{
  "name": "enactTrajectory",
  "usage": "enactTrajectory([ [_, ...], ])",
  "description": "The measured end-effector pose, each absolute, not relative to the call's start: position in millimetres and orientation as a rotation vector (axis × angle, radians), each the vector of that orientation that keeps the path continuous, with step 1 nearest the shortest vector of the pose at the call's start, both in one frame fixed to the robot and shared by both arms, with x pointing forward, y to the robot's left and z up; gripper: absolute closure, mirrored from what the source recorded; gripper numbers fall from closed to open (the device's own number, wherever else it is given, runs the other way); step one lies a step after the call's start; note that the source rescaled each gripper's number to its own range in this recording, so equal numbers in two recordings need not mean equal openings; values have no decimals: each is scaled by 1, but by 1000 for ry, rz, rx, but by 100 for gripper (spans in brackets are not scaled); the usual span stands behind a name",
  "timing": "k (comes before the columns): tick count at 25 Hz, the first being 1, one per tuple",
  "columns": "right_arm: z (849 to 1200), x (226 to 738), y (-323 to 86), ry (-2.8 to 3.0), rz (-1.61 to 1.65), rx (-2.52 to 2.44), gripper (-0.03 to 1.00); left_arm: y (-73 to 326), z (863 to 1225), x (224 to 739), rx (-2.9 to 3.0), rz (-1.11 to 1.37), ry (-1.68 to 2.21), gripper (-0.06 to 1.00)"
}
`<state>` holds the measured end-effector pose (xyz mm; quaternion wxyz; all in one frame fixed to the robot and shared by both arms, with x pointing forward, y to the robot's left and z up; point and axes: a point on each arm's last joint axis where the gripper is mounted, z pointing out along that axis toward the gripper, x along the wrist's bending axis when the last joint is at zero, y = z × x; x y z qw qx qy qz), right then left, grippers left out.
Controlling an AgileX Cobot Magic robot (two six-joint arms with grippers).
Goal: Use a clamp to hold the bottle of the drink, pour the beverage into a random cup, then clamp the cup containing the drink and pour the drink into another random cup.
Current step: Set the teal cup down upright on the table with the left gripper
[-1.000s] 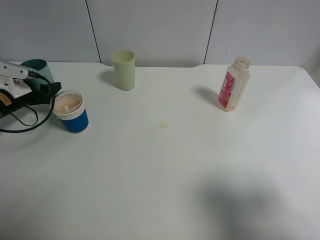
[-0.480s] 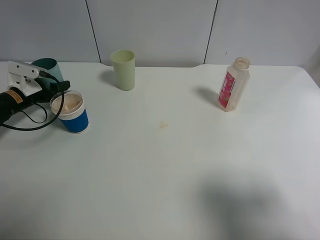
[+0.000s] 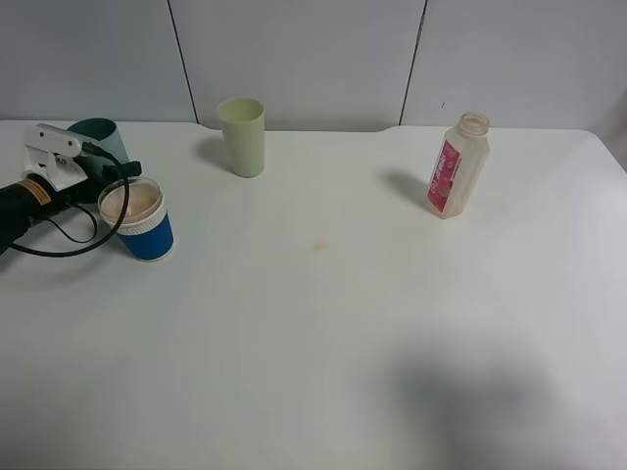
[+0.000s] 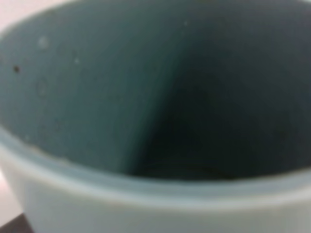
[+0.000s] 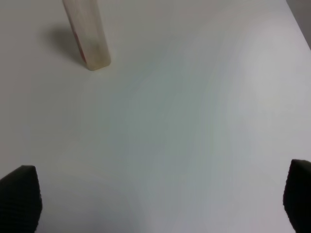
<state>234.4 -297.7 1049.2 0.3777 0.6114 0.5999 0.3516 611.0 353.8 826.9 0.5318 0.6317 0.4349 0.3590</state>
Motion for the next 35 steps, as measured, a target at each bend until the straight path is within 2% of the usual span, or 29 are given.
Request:
enactTrajectory([
  [21, 1049, 234, -298, 1534, 899, 1563, -3, 351, 822, 610, 1497, 813, 1034, 93],
  [28, 1049, 234, -298, 1534, 899, 1563, -3, 351, 823, 610, 1387, 698, 1133, 93],
  [31, 1049, 234, -298, 1534, 899, 1563, -3, 351, 824, 610, 1295, 596, 1220, 68],
  [35, 1049, 234, -298, 1534, 899, 1563, -3, 351, 824, 610, 1291, 585, 1224, 65],
])
